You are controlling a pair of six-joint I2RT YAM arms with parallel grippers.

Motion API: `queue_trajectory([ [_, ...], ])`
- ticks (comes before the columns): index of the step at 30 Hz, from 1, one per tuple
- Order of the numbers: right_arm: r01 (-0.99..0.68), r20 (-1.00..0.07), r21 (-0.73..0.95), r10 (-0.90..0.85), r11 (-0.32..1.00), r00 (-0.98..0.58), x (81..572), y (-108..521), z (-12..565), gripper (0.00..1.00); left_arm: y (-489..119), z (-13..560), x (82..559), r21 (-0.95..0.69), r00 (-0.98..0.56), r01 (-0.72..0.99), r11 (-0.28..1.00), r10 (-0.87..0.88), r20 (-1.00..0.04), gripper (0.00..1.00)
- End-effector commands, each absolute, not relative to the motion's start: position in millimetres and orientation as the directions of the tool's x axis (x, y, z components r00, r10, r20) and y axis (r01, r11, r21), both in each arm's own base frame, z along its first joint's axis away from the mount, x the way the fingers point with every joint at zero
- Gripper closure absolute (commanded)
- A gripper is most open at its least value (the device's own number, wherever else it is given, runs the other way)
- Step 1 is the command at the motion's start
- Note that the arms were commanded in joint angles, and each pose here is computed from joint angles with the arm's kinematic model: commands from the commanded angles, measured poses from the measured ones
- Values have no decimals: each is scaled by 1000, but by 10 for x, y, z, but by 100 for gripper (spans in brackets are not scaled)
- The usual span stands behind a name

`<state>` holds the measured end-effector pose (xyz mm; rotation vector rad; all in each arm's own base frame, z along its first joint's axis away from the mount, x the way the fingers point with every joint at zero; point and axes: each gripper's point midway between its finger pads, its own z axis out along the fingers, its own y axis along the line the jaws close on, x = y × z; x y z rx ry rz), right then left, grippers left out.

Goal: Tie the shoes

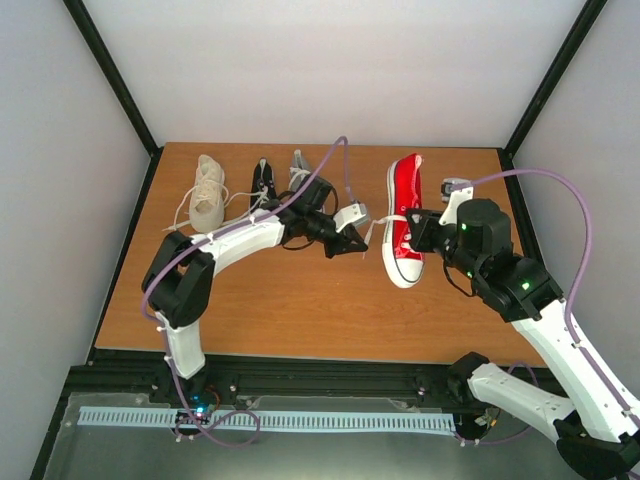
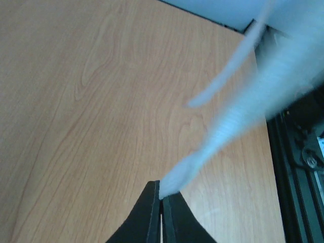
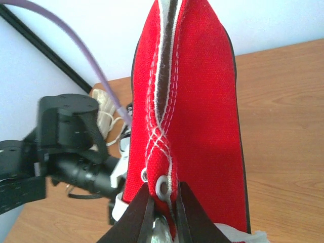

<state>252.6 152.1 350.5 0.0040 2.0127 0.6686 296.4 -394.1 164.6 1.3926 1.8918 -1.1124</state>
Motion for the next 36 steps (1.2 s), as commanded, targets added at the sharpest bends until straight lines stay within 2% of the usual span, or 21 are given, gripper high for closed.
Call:
queue_trajectory([
  [1, -170, -834, 424, 310, 890, -456, 2566, 1279, 3556, 97, -3707, 1977, 2832, -202, -234, 972, 119, 530, -815, 99],
  [6, -12, -797, 352, 293, 936, -528, 2745, 1190, 2826, 97, -3187, 2007, 2777, -90, -232, 964, 250, 622, -748, 99],
  [11, 36, -746, 315, 271, 948, -609, 2861, 1483, 1981, 97, -2733, 1978, 2703, 67, -202, 938, 339, 695, -690, 99],
  [14, 48, -759, 254, 230, 966, -609, 2934, 1656, 1815, 97, -2478, 1859, 2760, 138, -242, 904, 405, 750, -616, 99],
  [18, 33, -755, 253, 218, 967, -618, 2998, 2012, 1624, 97, -2236, 1709, 2782, 177, -292, 876, 449, 786, -545, 99],
  [26, -5, -709, 210, 149, 978, -689, 3168, 2638, 1172, 95, -1998, 1768, 2932, 234, -331, 818, 526, 762, -557, 99],
  [27, -24, -700, 200, 126, 979, -703, 3170, 2688, 1143, 89, -1987, 1754, 2925, 231, -336, 817, 528, 762, -554, 99],
  [30, -83, -673, 157, 45, 984, -739, 3122, 2744, 1139, 51, -1941, 1722, 2891, 235, -340, 816, 529, 766, -545, 99],
  [31, -87, -665, 130, 22, 988, -747, 3088, 2693, 1152, 43, -1925, 1734, 2883, 239, -338, 814, 529, 767, -546, 99],
  [34, -75, -670, 57, -18, 996, -742, 2957, 2409, 1287, 29, -1902, 1811, 2833, 234, -332, 817, 526, 763, -555, 99],
  [36, -48, -679, 17, -23, 999, -733, 2863, 2127, 1405, 24, -1912, 1885, 2784, 218, -329, 826, 520, 759, -562, 99],
])
